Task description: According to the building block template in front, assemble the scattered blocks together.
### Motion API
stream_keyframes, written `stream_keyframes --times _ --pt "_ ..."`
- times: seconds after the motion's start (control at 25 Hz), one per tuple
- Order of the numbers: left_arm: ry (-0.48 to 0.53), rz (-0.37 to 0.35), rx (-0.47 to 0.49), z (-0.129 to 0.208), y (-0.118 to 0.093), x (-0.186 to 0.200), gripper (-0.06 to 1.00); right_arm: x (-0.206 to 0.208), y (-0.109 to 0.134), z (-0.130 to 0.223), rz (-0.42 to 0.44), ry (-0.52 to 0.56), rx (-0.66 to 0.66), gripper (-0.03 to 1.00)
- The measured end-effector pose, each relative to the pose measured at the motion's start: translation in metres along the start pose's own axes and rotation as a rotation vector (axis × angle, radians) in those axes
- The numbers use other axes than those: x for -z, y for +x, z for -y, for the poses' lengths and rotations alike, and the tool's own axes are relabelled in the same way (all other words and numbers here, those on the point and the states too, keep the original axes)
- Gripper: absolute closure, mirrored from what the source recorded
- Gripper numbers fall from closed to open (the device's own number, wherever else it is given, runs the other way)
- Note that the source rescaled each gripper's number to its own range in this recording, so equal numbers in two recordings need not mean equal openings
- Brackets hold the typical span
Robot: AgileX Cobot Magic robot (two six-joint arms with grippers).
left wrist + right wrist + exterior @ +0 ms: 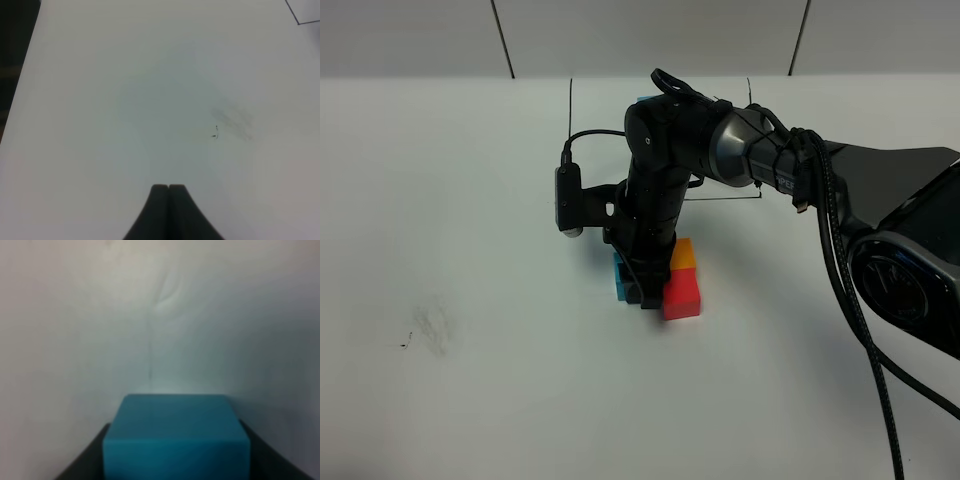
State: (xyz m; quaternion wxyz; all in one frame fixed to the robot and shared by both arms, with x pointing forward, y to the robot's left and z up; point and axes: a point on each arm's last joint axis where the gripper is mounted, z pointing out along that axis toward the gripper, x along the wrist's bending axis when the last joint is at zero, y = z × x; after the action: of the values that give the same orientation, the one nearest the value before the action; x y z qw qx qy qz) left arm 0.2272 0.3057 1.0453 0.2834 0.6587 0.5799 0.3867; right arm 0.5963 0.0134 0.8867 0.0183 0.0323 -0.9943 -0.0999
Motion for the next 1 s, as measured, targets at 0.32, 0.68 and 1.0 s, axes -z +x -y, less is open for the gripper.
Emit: stream_keyframes --times 0.32,0.68,1.0 --pt "0.000 0.000 -0.004 0.000 0.000 0.000 0.94 0.000 -0.003 0.000 0.030 0.002 0.010 0.53" --pt "0.000 0.000 -0.004 0.000 0.000 0.000 0.94 0.002 -0.005 0.001 0.043 -0.001 0.009 0.53" --pt "0.000 0.000 -0.004 0.000 0.000 0.000 0.94 0.006 -0.011 0.010 0.058 0.017 0.003 0.53"
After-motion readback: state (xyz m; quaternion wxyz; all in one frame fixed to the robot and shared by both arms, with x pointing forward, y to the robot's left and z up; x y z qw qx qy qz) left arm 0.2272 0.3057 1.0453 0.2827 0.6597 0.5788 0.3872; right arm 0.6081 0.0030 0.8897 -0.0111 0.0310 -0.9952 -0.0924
